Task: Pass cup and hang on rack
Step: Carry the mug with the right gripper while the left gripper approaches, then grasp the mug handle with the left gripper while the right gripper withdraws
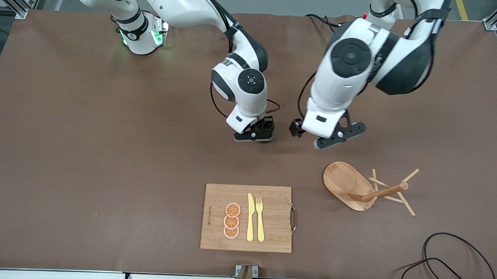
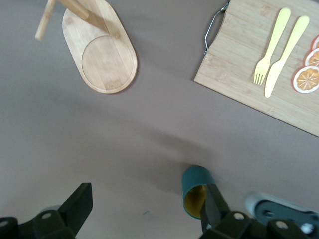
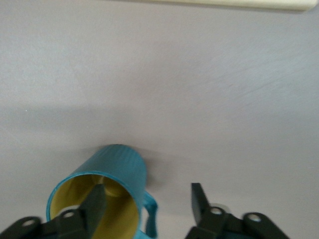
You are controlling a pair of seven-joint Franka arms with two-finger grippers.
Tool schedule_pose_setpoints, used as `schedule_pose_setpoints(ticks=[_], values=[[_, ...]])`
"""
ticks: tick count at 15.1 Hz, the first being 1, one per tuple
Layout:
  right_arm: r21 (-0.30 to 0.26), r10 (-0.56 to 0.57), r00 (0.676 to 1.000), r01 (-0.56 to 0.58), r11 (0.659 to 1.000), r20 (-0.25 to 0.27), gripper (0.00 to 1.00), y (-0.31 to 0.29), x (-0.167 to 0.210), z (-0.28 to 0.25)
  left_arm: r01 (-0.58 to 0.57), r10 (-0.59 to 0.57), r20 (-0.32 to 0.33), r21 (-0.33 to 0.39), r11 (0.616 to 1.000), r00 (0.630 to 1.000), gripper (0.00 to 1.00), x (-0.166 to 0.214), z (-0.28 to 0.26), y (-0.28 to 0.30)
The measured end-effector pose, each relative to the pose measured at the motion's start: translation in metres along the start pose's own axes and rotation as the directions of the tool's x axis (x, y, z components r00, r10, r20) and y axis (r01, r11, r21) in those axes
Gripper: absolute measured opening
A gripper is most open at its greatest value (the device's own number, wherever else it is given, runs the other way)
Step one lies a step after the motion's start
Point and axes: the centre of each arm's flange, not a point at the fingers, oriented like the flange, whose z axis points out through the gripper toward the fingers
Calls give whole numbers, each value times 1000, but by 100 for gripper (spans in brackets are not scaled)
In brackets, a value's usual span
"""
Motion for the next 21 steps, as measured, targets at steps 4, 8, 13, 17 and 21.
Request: schedule_pose_setpoints(ticks=[4,8,13,17,21], values=[[25,-37,994,34,999,106,100,77,37,-69,19,-19,-9,19,1000,1000,100,-22,12,19],[21,8,979,-13,1000,203,100,212,77,-132,114,-114,-52,-5,994,992,100,-65,28,56],[-8,120,967,-121,993,224,100,365,98,-178,262,-265,-212,-42,964,941,100,-142,93,119],[-78,161,964,-148,986,213,100,408,87,-189,355,-355,-360,-70,932,863,100,-210,157,150],[-97,158,968,-141,985,193,100,462,74,-209,437,-447,-441,-131,890,778,99,-250,200,160]])
